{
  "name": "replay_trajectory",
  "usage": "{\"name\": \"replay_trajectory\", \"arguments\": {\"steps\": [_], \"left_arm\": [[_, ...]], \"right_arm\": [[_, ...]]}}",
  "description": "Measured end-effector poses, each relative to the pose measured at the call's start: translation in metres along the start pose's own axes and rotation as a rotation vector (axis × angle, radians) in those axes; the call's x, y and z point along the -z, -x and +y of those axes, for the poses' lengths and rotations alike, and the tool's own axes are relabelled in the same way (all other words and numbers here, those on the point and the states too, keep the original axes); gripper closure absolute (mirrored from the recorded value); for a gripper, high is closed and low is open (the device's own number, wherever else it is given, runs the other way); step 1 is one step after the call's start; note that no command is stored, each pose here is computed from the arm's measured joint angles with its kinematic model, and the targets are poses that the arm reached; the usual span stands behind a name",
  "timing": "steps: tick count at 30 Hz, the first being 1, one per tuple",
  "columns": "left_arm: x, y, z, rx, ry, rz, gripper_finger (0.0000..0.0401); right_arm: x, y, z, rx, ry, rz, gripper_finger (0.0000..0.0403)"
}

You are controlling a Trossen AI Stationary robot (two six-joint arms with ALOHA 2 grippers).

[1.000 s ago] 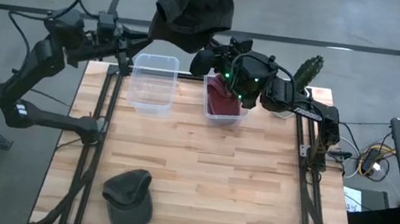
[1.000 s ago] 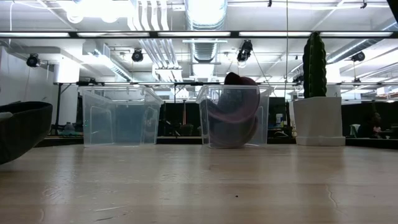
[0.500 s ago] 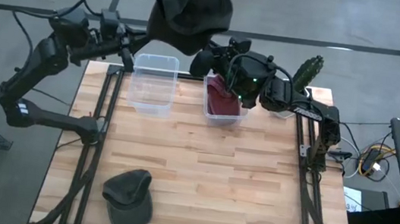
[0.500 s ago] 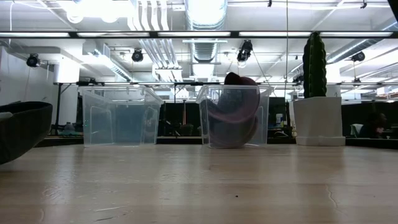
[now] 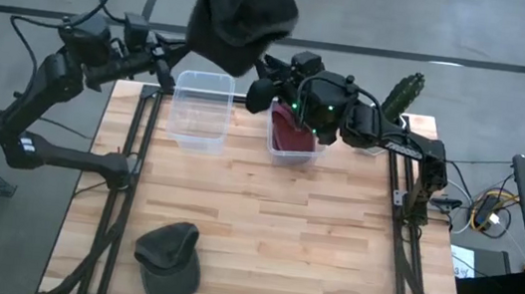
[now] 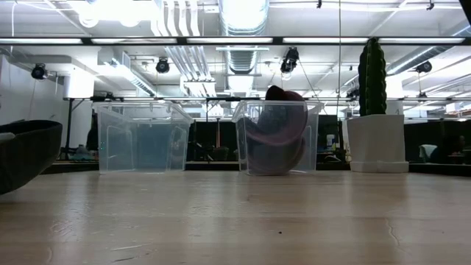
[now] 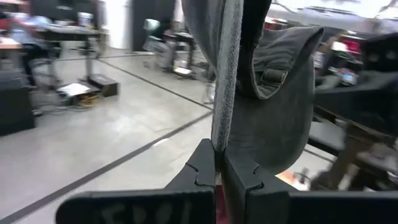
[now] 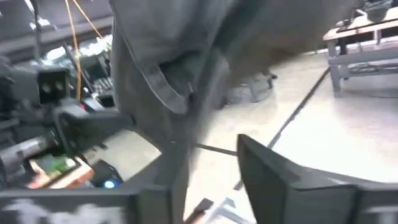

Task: Pick & Place hat
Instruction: Put the right black cap into the left transparent bin

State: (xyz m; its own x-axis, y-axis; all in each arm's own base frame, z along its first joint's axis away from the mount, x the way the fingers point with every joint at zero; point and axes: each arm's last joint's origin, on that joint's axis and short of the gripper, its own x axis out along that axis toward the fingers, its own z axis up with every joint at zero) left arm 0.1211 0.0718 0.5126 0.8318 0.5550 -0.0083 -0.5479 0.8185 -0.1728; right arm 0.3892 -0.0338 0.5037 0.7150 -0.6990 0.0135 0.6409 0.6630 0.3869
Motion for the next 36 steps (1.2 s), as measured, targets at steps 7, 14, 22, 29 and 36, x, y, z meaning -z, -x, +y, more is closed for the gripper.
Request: {"name": "replay_trajectory", "arguments": {"steps": [7, 14, 22, 29, 36], "left_arm": [[0.001, 0.008, 0.005, -0.137, 0.025, -0.005, 0.0398], [0.018, 0.008, 0.013, -0.347, 0.042, 0.139, 0.0398], [0.044, 0.009, 0.018, -0.471, 0.235, 0.288, 0.0398], [0.08, 0.011, 0.024, -0.554, 0.393, 0.402, 0.0398], [0.125, 0.02, 0.031, -0.578, 0.582, 0.457, 0.0398]], "right_arm": [[0.006, 0.001, -0.004, 0.033, 0.15, 0.055, 0.019], [0.01, 0.008, 0.002, 0.015, 0.29, 0.083, 0.0158], [0.013, 0.017, 0.01, -0.02, 0.453, 0.088, 0.0157], [0.01, 0.021, 0.011, -0.03, 0.498, 0.083, 0.0168], [0.007, 0.026, 0.007, -0.026, 0.514, 0.111, 0.0163]]}}
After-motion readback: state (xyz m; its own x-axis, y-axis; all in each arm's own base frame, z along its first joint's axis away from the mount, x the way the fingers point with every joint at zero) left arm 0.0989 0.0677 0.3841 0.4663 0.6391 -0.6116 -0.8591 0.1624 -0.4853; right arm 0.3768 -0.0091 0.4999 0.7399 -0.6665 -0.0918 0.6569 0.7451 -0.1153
